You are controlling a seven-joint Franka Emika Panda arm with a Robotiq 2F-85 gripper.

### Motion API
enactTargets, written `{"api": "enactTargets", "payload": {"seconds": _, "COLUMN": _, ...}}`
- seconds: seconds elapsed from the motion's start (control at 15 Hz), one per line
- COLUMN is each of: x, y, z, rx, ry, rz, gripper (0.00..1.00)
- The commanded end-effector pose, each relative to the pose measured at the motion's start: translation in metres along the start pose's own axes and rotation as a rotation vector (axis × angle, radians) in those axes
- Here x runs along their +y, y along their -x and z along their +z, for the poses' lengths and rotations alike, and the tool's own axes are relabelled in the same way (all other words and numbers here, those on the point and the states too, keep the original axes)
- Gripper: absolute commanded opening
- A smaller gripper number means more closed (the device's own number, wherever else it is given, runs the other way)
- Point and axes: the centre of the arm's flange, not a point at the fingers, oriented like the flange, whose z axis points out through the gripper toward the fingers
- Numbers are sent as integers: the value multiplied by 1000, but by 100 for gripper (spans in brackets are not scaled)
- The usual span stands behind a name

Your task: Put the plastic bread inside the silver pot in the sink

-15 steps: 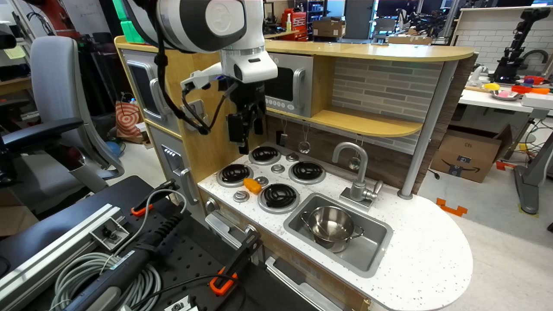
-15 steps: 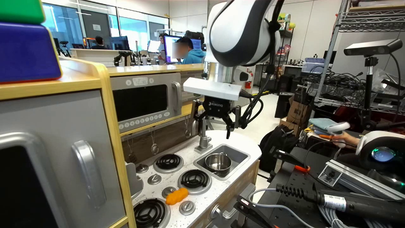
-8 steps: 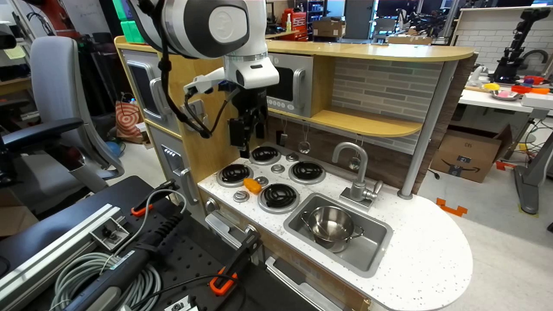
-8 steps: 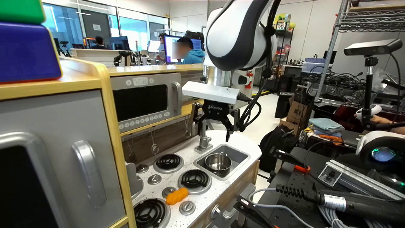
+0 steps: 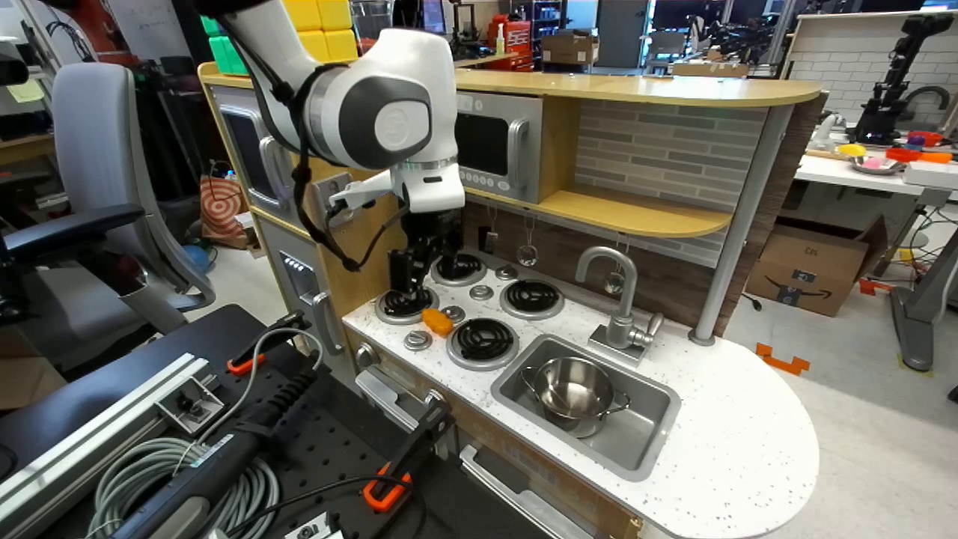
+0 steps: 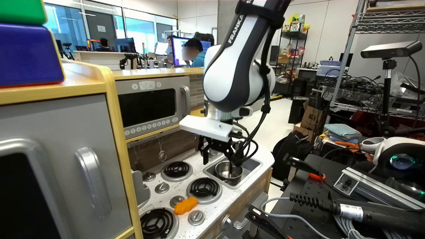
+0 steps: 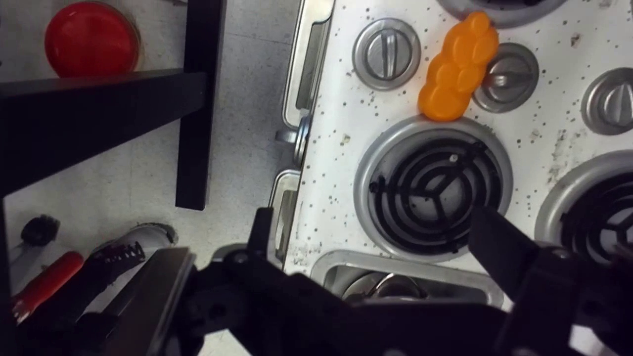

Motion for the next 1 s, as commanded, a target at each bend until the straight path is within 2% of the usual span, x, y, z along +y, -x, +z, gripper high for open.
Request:
{"api": "enactTargets", "payload": {"seconds": 0.0, "x": -26, "y": 31, "z": 45, "rx": 1, "ry": -90, "rz": 27, "gripper": 100}}
{"api": "enactTargets", "payload": {"seconds": 0.27, "x": -29, "y": 61, "z": 78, "rx": 45, "ry": -227, "rz": -8, "gripper": 100}}
{"api": "enactTargets", "payload": {"seconds": 0.4, "x": -31, "y": 71, "z": 92, "rx": 49, "ry": -269, "rz": 5, "gripper": 100}}
{"api": "enactTargets", "payload": {"seconds": 0.6, "x": -42, "y": 76, "z": 106, "rx": 38, "ry": -280, "rz": 90, "gripper": 100}}
{"api": "enactTargets", "payload": {"seconds": 0.93, "x": -70, "y": 65, "z": 114, "rx": 7, "ry": -261, "rz": 228, "gripper": 100}}
